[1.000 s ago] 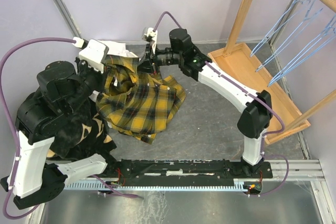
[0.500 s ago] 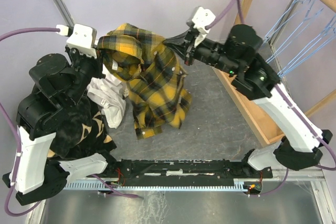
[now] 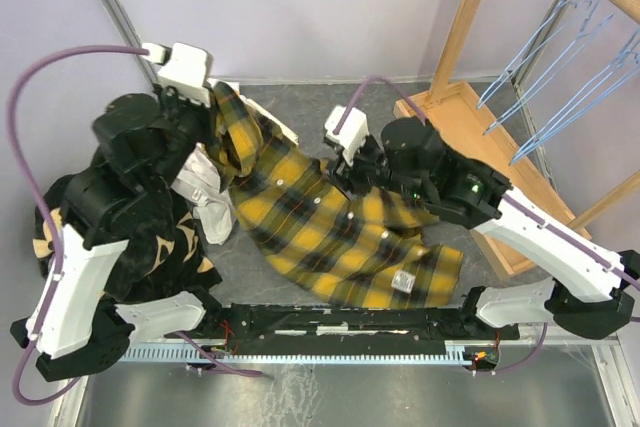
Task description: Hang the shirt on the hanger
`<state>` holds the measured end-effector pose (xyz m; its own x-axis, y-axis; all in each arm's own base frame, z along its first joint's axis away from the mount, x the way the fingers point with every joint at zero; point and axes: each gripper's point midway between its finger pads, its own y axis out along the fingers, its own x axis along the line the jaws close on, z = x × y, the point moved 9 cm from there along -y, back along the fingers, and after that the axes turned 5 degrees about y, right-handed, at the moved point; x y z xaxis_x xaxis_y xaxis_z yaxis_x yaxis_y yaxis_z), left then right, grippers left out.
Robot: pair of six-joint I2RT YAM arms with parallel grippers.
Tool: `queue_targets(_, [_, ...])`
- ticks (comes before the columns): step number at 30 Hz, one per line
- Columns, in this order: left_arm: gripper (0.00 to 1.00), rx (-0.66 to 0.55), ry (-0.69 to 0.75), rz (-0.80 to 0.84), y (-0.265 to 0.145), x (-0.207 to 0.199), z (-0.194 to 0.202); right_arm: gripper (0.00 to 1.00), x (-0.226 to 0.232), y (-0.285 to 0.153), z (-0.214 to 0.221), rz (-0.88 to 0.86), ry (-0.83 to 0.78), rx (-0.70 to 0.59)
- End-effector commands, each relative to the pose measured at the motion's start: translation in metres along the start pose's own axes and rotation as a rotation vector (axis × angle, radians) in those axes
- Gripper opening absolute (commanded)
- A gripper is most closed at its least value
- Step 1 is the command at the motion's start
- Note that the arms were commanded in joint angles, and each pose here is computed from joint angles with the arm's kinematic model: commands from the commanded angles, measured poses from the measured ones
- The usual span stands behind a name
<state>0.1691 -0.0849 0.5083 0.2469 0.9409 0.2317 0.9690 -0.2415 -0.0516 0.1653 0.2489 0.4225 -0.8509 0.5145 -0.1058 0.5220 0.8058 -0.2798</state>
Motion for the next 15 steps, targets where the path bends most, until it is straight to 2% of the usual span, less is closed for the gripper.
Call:
queue_targets(1, [0.03, 0.035, 0.001, 0.165, 0.012, -0.027, 0.027, 0.68, -0.010, -0.036, 0.034, 0.182, 0.075, 0.039])
queue_targets(5, [0.03, 0.118, -0.002, 0.261, 0.021, -0.047, 0.059, 0.75, -0.010, -0.052, 0.067, 0.238, 0.106, 0.127])
queue_targets(7, [0.03, 0.127, -0.014, 0.294, 0.024, -0.054, 0.067, 0.77, -0.005, -0.052, 0.080, 0.213, 0.138, 0.138])
queue_targets(11, [0.03, 0.140, -0.031, 0.344, 0.028, -0.063, 0.076, 0.82, 0.009, -0.050, 0.074, 0.074, 0.204, 0.031])
queue_targets(15, [0.03, 0.146, -0.036, 0.383, 0.032, -0.069, 0.078, 0.84, 0.013, -0.038, 0.042, 0.027, 0.296, -0.129])
